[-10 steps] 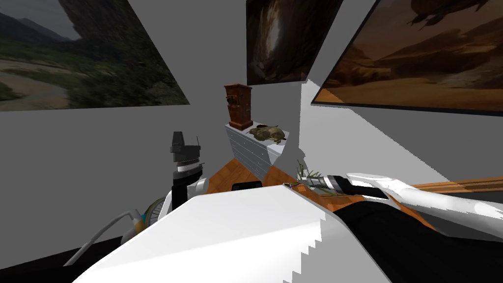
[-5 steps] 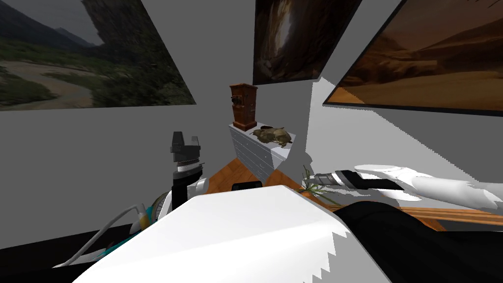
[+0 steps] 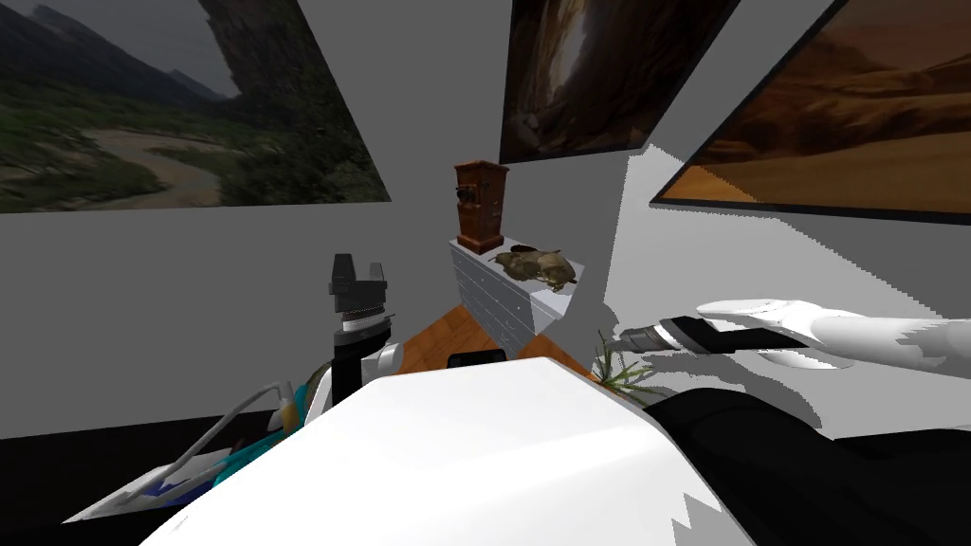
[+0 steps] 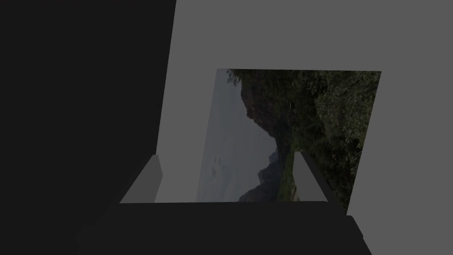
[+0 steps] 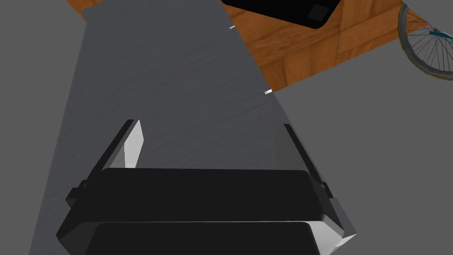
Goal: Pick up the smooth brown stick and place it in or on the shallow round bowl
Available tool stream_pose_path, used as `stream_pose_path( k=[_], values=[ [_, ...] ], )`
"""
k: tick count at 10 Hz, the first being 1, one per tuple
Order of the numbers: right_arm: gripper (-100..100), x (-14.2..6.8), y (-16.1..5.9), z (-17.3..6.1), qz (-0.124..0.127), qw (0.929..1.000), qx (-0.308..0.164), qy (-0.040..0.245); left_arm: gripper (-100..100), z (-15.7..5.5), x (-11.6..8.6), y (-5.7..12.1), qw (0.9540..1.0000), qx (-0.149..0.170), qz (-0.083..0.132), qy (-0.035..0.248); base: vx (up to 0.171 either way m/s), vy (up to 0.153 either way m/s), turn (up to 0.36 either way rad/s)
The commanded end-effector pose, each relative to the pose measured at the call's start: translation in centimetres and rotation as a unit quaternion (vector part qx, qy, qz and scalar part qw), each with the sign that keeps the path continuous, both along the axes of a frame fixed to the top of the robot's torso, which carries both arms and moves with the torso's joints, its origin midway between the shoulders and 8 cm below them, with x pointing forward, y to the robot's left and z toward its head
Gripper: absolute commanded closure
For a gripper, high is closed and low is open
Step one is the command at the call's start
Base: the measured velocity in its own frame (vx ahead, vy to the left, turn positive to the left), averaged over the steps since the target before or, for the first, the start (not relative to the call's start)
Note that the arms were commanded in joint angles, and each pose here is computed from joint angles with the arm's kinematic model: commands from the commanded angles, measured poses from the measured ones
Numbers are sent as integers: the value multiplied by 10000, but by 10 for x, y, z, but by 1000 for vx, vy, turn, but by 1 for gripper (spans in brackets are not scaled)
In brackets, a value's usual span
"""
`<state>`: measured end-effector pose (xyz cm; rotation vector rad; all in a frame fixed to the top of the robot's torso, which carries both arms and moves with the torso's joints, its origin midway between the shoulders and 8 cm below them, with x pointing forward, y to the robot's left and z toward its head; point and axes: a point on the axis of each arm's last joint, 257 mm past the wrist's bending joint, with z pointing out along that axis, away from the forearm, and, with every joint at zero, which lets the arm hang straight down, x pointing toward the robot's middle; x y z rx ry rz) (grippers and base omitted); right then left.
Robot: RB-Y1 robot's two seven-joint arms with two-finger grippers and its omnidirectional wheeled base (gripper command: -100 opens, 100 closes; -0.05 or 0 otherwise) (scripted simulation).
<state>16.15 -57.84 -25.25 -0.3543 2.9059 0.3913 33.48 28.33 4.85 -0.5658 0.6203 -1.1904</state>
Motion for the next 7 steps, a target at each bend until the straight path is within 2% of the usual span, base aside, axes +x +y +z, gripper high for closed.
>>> stream_pose_path(
  k=[1,2,4,5,6,7],
  values=[
    [-100,1,-17,15,125,9994,-273,157,0,0,0,0,10000,0,0,0,51,-2,238],
    [-100,2,-29,27,185,9984,-458,270,0,0,0,0,10000,0,-1,0,56,-13,353],
    [-100,9,-44,48,339,9958,-753,399,0,0,0,0,10000,0,0,0,41,-10,156],
    [-100,12,-52,61,402,9938,-916,484,0,0,0,0,10000,0,0,0,43,8,324],
    [-100,14,-53,64,428,9933,-950,492,0,0,0,0,10000,0,-1,0,40,-1,127],
    [-100,18,-60,76,492,9911,-1097,564,0,0,0,0,10000,0,0,0,39,0,181]
  ],
)
